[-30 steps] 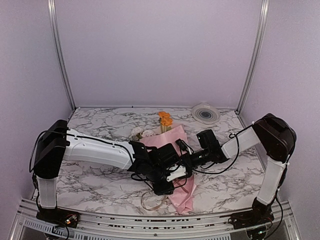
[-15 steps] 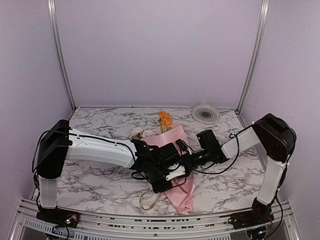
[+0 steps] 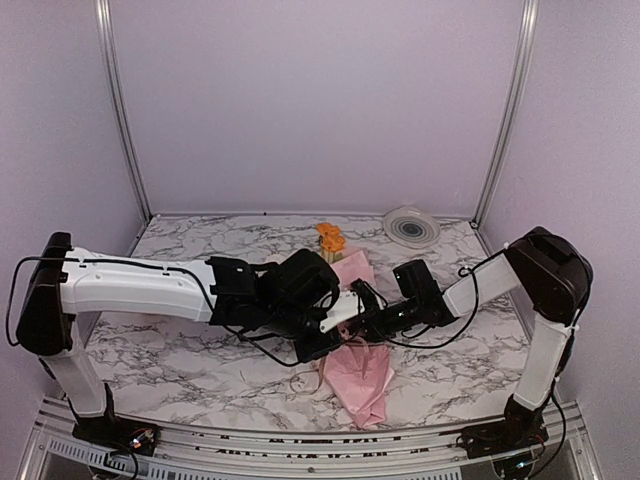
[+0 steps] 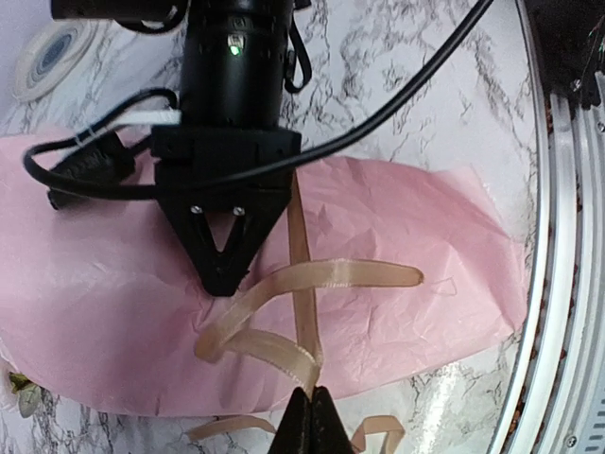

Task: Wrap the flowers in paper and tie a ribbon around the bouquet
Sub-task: Cross the ribbon over the folded bouquet.

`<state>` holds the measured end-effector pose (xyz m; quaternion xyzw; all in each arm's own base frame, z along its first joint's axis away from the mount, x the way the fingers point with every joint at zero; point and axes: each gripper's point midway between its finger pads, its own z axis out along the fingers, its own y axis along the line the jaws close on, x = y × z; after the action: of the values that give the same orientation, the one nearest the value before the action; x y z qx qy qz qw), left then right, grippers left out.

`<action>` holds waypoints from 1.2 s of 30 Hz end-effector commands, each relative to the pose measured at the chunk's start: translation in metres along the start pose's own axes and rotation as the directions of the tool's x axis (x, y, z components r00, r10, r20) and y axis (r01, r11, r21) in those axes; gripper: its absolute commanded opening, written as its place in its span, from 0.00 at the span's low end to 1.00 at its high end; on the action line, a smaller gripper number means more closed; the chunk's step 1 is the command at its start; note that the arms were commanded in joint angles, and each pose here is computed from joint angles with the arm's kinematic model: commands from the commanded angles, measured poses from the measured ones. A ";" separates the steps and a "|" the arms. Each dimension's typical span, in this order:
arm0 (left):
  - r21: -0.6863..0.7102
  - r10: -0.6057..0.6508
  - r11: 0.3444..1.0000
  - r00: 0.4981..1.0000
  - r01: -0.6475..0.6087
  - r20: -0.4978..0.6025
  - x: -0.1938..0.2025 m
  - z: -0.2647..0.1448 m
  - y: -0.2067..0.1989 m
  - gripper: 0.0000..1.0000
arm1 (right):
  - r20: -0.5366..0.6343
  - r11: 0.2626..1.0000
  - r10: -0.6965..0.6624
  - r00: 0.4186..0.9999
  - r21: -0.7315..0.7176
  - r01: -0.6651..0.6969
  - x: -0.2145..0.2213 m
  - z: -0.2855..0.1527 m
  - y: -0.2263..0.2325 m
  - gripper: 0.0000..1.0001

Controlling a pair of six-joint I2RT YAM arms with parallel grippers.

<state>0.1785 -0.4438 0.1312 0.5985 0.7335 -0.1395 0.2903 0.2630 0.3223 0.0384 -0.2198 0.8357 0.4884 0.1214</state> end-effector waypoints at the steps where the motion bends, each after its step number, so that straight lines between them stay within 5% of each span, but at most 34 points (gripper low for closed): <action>1: -0.014 0.020 1.000 0.989 -0.018 0.146 -0.026 -0.021 0.002 0.00 | -0.038 0.998 0.039 0.999 0.053 -0.037 0.013 -0.001 -0.014 0.27; 17: -0.296 -0.230 0.922 0.967 0.252 0.107 0.002 0.015 0.100 0.00 | -0.074 0.999 0.031 0.997 0.021 -0.030 0.018 0.002 -0.009 0.26; 36: -0.216 -0.195 0.957 0.981 0.192 0.008 0.032 0.049 0.094 0.00 | -0.072 0.999 -0.034 0.997 0.030 0.036 -0.002 -0.006 0.006 0.24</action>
<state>0.2794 -0.4264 0.0858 0.4840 0.8053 -0.0726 0.3345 0.2544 0.3196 0.0353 -0.2396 0.8409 0.4767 0.0908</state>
